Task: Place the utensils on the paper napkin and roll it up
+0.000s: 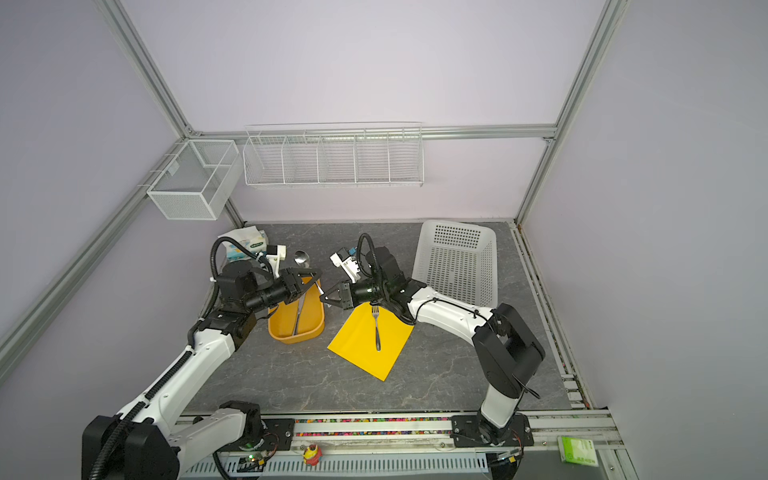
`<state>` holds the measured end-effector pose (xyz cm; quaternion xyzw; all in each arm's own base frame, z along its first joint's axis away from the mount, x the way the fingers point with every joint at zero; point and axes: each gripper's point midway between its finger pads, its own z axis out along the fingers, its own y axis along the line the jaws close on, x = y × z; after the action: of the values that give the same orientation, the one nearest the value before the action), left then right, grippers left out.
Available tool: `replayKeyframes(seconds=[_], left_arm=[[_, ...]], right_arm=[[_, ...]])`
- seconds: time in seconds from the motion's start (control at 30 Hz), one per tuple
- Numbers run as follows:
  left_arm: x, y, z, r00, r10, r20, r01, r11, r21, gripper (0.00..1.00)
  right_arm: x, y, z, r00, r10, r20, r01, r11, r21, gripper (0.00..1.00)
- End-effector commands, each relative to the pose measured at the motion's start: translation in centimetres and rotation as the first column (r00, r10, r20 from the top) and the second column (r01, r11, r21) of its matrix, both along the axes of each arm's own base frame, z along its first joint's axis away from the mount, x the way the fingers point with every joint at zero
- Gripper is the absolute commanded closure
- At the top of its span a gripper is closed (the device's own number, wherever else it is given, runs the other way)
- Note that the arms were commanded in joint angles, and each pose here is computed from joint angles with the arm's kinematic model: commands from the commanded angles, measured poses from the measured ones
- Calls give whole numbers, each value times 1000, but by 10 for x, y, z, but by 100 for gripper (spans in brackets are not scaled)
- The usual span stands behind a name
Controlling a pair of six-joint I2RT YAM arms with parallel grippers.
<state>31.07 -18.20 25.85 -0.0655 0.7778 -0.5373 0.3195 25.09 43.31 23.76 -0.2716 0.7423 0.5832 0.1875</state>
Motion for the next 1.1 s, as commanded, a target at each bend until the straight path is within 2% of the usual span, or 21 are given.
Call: replayKeyframes(seconds=[0.0, 0.17, 0.33, 0.67, 0.8, 1.07], left_arm=[[7, 13, -10, 993, 106, -52, -103, 992, 69, 73], [10, 12, -10, 986, 146, -76, -140, 987, 83, 70], [14, 7, -11, 983, 152, -106, -141, 984, 104, 71], [11, -1, -25, 973, 170, -156, -145, 976, 160, 76], [12, -4, -24, 975, 165, -149, -140, 977, 163, 87], [15, -10, -27, 976, 154, -152, -128, 977, 170, 87]], right_arm=[[8, -9, 7, 993, -104, 58, 106, 994, -37, 93], [6, -9, -8, 982, -124, 145, 147, 975, -164, 93], [3, -9, -16, 971, -125, 205, 172, 958, -231, 93], [8, -12, -16, 949, -182, 257, 250, 932, -263, 93], [5, -9, -16, 952, -175, 249, 239, 937, -254, 93], [0, -7, -13, 959, -149, 242, 208, 949, -238, 93]])
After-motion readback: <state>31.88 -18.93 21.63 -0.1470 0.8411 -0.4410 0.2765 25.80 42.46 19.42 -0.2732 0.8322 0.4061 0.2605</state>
